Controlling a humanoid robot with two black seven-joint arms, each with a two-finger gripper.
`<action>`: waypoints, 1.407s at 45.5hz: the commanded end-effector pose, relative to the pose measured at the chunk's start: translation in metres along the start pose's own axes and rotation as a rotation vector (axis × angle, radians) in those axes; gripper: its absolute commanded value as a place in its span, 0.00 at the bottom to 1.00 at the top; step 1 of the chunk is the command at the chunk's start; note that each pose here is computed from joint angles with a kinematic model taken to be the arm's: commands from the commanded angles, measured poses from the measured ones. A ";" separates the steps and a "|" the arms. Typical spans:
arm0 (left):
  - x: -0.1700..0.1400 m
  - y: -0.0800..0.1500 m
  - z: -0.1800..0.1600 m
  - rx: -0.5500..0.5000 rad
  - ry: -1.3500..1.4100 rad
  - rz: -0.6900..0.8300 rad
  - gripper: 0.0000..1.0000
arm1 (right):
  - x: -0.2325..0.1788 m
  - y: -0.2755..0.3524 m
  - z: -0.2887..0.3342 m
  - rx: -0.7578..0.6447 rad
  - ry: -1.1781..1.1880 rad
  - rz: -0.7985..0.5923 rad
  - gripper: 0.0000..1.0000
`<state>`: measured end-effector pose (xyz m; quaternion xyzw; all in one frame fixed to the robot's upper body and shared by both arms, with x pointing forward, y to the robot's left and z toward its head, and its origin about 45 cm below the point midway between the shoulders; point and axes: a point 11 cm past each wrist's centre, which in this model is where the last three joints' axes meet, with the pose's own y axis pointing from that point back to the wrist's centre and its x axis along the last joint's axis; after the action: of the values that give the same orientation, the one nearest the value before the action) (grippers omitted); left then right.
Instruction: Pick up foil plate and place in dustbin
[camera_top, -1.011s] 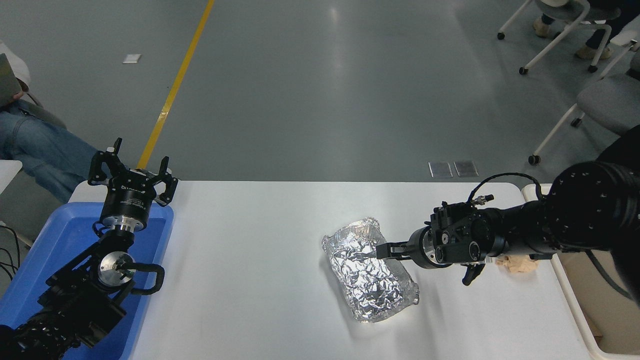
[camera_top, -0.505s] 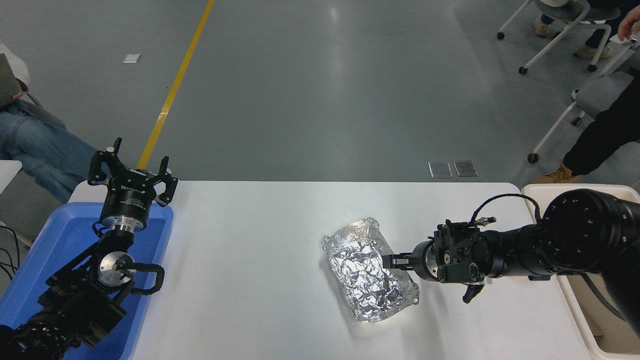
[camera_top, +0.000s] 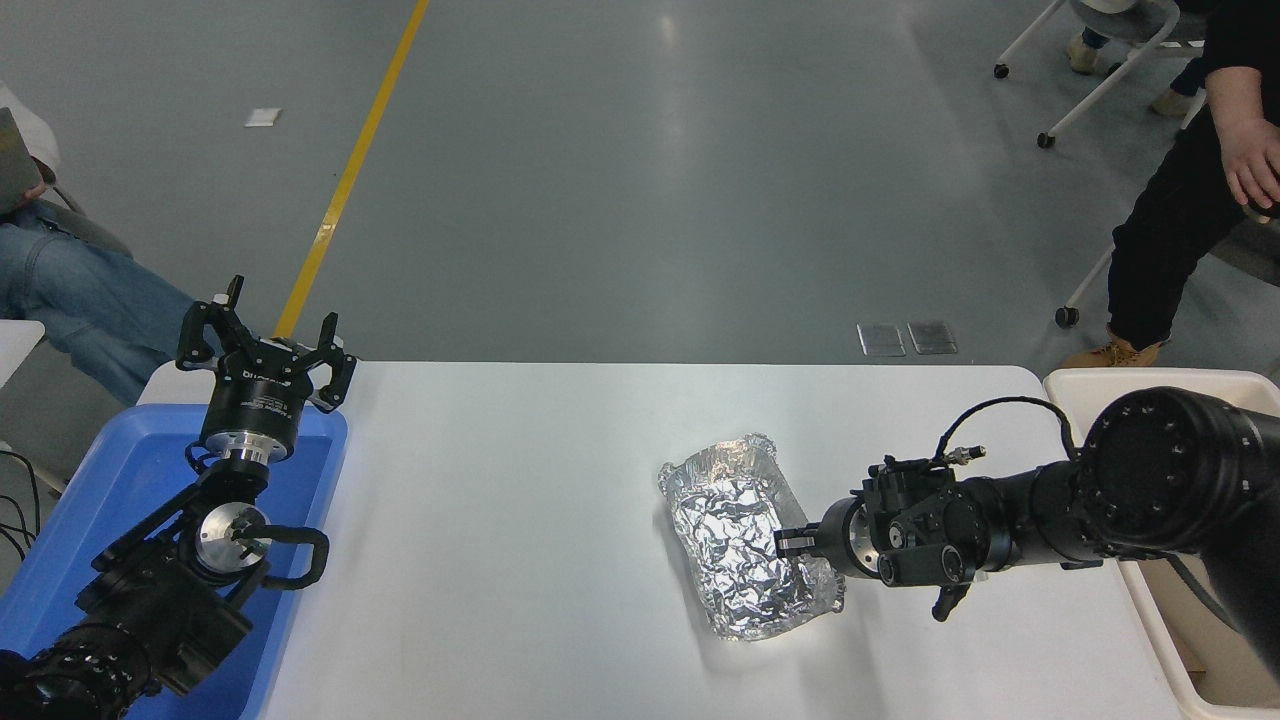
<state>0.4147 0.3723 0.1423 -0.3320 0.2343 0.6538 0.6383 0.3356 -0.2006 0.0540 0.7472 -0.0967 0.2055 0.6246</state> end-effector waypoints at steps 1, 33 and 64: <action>0.000 0.000 0.000 -0.001 0.000 0.000 0.99 | 0.009 0.005 -0.009 0.050 0.020 0.007 0.00; 0.000 0.000 0.000 0.001 0.000 0.000 0.99 | 0.120 0.116 -0.017 0.051 0.068 0.085 0.00; 0.000 0.000 0.000 -0.001 0.000 0.000 0.99 | 0.200 0.258 -0.003 0.158 -0.072 0.169 0.00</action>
<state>0.4146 0.3723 0.1422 -0.3319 0.2344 0.6538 0.6383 0.4101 -0.2214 0.3213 0.7734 -0.1465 0.2392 0.5685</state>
